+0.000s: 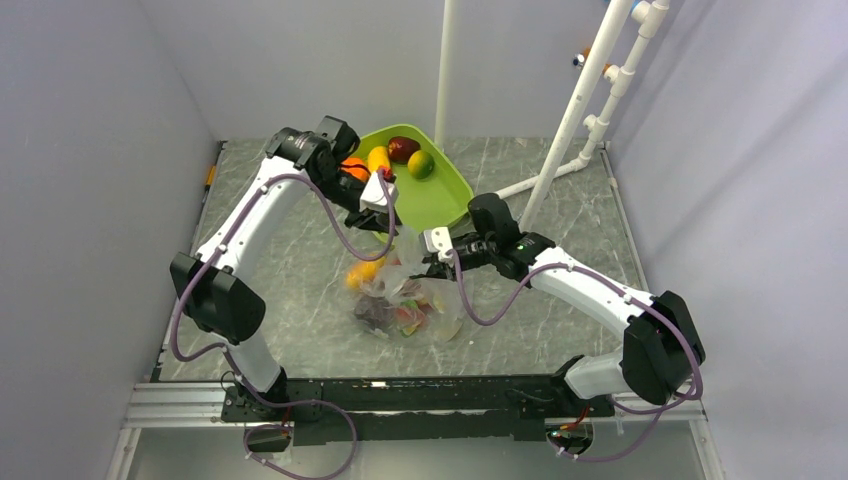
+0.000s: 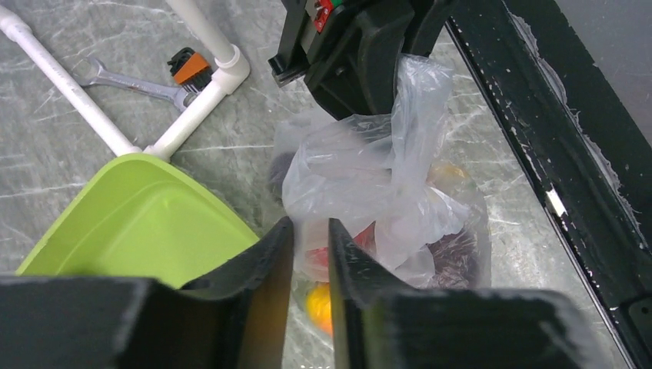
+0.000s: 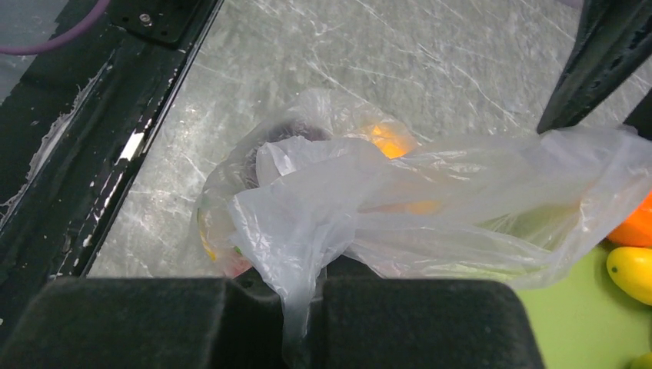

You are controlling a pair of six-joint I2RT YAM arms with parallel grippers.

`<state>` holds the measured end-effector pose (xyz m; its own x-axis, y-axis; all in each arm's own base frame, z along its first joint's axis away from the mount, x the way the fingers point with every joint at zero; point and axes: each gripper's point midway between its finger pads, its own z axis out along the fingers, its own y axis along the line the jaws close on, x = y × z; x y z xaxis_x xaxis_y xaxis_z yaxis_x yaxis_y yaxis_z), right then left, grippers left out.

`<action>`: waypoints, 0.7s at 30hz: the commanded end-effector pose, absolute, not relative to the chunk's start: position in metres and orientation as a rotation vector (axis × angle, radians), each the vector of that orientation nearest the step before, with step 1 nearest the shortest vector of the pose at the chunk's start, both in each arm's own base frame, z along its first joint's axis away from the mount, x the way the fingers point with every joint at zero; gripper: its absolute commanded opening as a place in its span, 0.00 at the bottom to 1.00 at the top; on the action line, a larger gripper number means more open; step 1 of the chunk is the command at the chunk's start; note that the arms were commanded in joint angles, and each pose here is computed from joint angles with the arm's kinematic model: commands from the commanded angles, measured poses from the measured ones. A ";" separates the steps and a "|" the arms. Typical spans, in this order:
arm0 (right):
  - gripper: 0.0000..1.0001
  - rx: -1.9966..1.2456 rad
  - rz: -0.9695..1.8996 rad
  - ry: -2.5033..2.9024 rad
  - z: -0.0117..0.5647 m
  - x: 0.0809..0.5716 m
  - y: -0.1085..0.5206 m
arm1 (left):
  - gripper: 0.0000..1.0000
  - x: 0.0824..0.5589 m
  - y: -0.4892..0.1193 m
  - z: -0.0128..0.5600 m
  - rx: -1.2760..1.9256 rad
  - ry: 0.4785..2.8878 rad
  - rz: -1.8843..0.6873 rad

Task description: Place the fake fruits into the plastic bag and tie a complex knot

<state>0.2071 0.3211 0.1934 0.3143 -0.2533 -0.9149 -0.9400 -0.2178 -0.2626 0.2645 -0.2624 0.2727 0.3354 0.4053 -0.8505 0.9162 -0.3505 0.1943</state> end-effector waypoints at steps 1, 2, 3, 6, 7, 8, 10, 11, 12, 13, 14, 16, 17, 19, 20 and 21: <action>0.00 -1.700 0.928 0.966 0.211 0.205 0.325 | 0.23 0.253 -0.265 0.289 1.893 1.114 -0.985; 0.00 -1.705 0.923 0.955 0.211 0.204 0.324 | 0.25 0.252 -0.264 0.290 1.887 1.119 -0.983; 0.00 -1.705 0.922 0.949 0.211 0.203 0.323 | 0.33 0.253 -0.265 0.292 1.877 1.122 -0.977; 0.00 -1.711 0.926 0.939 0.212 0.200 0.323 | 0.59 0.263 -0.266 0.288 1.845 1.155 -0.936; 0.00 -1.714 0.927 0.936 0.212 0.200 0.323 | 0.65 0.266 -0.267 0.287 1.841 1.153 -0.920; 0.00 -1.717 0.926 0.931 0.213 0.200 0.323 | 0.70 0.271 -0.268 0.287 1.838 1.144 -0.901; 0.00 -1.720 0.922 0.917 0.214 0.199 0.323 | 0.73 0.273 -0.271 0.287 1.830 1.141 -0.907; 0.00 -1.717 0.921 0.921 0.213 0.199 0.324 | 0.70 0.272 -0.272 0.287 1.835 1.141 -0.921; 0.00 -1.717 0.920 0.924 0.213 0.199 0.324 | 0.64 0.269 -0.273 0.286 1.850 1.137 -0.939; 0.00 -1.719 0.918 0.925 0.213 0.200 0.324 | 0.53 0.265 -0.272 0.286 1.867 1.130 -0.963; 0.00 -1.716 0.918 0.935 0.212 0.200 0.324 | 0.41 0.259 -0.272 0.289 1.876 1.123 -0.997; 0.00 -1.705 0.921 0.971 0.208 0.203 0.323 | 0.14 0.250 -0.270 0.295 1.878 1.123 -1.054; 0.00 -1.697 0.919 0.999 0.205 0.205 0.323 | 0.03 0.246 -0.269 0.300 1.871 1.124 -1.067; 0.06 -1.673 0.926 1.050 0.199 0.209 0.321 | 0.00 0.242 -0.265 0.315 1.829 1.114 -1.071; 0.07 -1.663 0.926 1.070 0.196 0.211 0.321 | 0.00 0.241 -0.264 0.322 1.802 1.120 -1.068; 0.08 -1.650 0.932 1.095 0.193 0.213 0.320 | 0.00 0.240 -0.262 0.328 1.778 1.119 -1.053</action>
<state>0.2088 0.3214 0.1933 0.3519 -0.2495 -0.9022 -0.9274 -0.2234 -0.2999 0.2622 -0.2668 0.2871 0.2845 0.3877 -0.8768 0.9277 -0.3421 0.1497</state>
